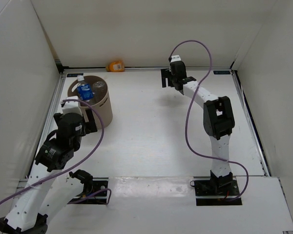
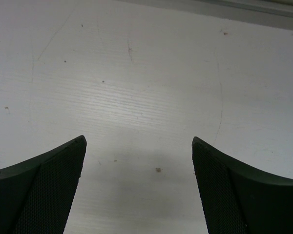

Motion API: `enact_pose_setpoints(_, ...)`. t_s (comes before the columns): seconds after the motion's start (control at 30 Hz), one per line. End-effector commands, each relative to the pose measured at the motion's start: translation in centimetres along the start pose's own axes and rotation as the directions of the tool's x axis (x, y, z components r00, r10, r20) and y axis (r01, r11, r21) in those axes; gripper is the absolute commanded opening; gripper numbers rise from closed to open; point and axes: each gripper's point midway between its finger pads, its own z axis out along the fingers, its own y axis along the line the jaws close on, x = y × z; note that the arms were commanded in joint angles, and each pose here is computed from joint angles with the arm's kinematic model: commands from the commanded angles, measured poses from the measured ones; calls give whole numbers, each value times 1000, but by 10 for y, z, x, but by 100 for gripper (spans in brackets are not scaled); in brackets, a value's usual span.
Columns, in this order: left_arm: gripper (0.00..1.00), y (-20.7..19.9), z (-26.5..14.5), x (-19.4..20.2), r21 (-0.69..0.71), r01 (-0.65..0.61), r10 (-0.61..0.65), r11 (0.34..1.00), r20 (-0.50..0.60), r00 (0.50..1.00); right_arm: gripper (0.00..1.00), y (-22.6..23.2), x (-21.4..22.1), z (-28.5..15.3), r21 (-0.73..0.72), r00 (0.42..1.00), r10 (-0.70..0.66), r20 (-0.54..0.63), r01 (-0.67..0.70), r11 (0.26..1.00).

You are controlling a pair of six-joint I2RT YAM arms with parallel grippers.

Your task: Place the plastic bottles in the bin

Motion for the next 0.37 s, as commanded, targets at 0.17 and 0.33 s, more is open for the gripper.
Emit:
enact_pose_setpoints(0.17,100,3,-8,-10,14,27,-27,1000,46,999,90,13,-26,-10,-110,997,8,74,0,994)
enact_pose_setpoints(0.33,100,-1,-4,-10,22,8,-9,1000,37,999,90,15,-22,-6,-214,999,28,26,-22,977)
